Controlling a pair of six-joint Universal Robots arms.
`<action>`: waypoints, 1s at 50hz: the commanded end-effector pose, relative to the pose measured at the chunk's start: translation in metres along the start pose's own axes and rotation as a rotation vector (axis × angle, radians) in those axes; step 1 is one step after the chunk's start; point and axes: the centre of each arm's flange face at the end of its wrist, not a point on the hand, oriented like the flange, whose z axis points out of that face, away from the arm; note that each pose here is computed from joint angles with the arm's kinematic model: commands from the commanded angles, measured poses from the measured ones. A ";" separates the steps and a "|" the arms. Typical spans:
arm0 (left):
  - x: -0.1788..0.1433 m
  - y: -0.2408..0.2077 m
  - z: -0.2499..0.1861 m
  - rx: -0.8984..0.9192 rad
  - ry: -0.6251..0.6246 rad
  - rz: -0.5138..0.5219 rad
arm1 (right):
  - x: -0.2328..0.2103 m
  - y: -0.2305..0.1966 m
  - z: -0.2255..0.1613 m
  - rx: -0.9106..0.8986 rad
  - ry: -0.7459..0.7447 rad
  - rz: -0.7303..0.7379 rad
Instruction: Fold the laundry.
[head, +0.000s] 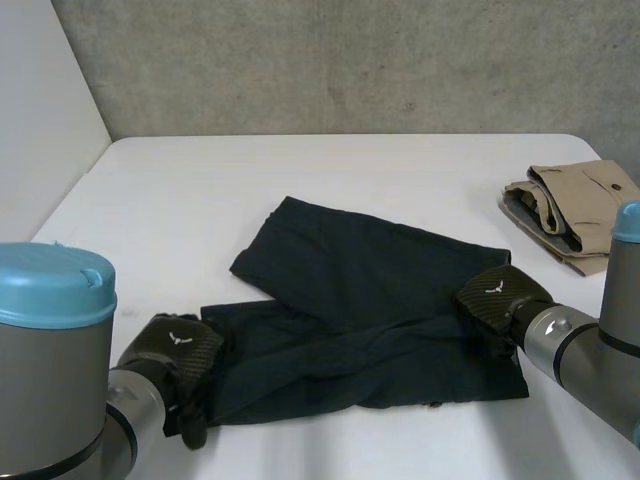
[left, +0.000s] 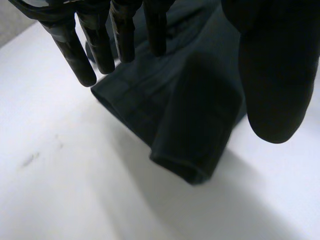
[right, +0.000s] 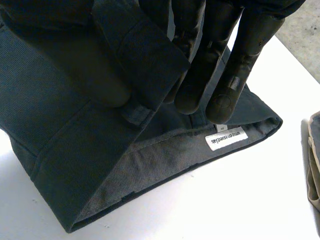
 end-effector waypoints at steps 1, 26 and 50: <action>-0.002 0.011 0.016 -0.039 -0.015 0.000 | 0.000 0.001 -0.001 -0.002 -0.001 0.001; 0.000 -0.139 0.188 0.596 -0.268 0.169 | 0.047 -0.031 0.044 0.185 0.319 -0.040; 0.026 -0.137 0.263 0.715 -0.254 0.220 | 0.064 -0.007 0.105 0.109 0.494 -0.055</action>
